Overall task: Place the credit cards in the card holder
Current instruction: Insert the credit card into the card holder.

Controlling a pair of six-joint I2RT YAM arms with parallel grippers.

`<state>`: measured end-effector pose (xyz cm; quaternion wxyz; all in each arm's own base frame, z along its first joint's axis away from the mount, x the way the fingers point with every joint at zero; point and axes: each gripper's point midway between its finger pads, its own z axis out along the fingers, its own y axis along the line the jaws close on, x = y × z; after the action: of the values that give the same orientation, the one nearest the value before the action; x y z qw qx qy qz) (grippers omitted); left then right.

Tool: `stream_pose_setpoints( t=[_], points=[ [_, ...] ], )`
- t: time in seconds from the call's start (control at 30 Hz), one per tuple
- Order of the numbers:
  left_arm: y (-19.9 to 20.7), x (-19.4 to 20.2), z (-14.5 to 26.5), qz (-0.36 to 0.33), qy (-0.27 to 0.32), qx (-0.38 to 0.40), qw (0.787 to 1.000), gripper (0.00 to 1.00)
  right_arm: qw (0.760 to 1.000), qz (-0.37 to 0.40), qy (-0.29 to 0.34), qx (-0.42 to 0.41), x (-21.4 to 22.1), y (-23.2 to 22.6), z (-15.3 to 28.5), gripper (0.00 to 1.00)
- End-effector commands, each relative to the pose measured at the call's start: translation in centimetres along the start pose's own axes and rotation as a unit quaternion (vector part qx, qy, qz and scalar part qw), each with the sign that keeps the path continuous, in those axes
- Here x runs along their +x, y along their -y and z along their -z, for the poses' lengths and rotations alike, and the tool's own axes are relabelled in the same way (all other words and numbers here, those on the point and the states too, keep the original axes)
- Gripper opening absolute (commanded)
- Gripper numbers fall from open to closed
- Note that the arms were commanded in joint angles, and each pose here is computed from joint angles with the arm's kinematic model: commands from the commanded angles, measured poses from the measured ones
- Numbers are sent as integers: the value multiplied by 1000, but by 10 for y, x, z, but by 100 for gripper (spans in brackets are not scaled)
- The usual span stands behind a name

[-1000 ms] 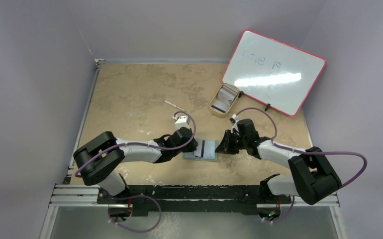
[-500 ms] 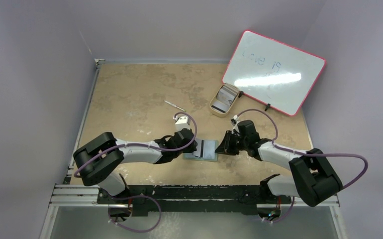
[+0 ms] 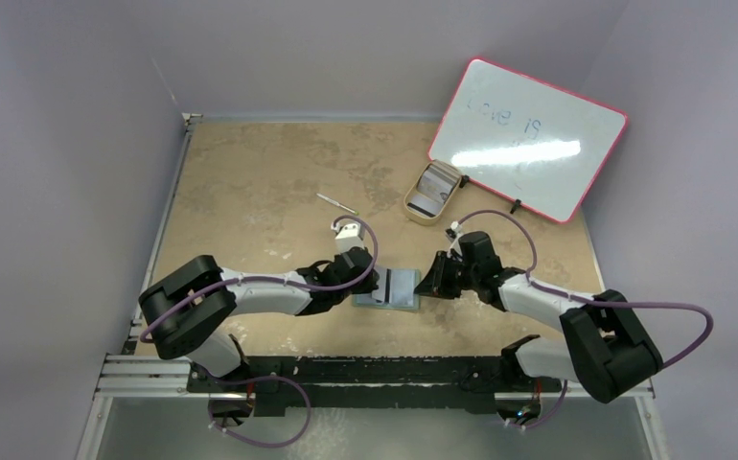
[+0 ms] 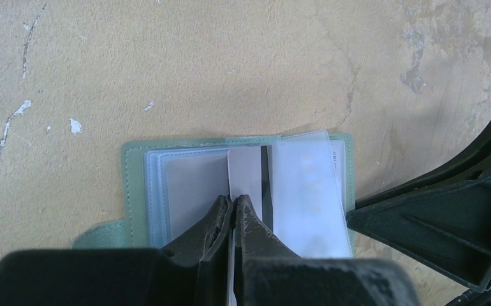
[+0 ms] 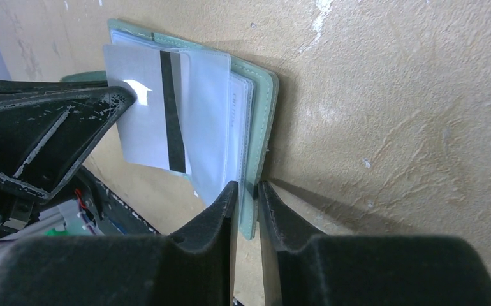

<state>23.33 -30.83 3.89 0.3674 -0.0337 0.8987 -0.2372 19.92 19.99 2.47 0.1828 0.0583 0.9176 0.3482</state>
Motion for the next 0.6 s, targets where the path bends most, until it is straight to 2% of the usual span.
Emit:
stream_pose_setpoints(
  t=[0.0, 0.17, 0.43, 0.57],
  points=[
    [-5, 10, 0, 15, -11, -3, 1000, 0, 999, 7, 0, -35, -4, -17, 1, 19],
    [2, 11, 0, 56, -7, 20, 998, 0, 1000, 1, 13, -23, -4, -13, 7, 23],
    [-3, 13, -3, 69, 0, 15, 997, 0, 998, 2, 48, -29, -21, -29, 20, 32],
    [-3, 16, -4, 77, -2, 14, 997, 0, 999, 0, 45, -26, -21, -27, 17, 32]
  ],
)
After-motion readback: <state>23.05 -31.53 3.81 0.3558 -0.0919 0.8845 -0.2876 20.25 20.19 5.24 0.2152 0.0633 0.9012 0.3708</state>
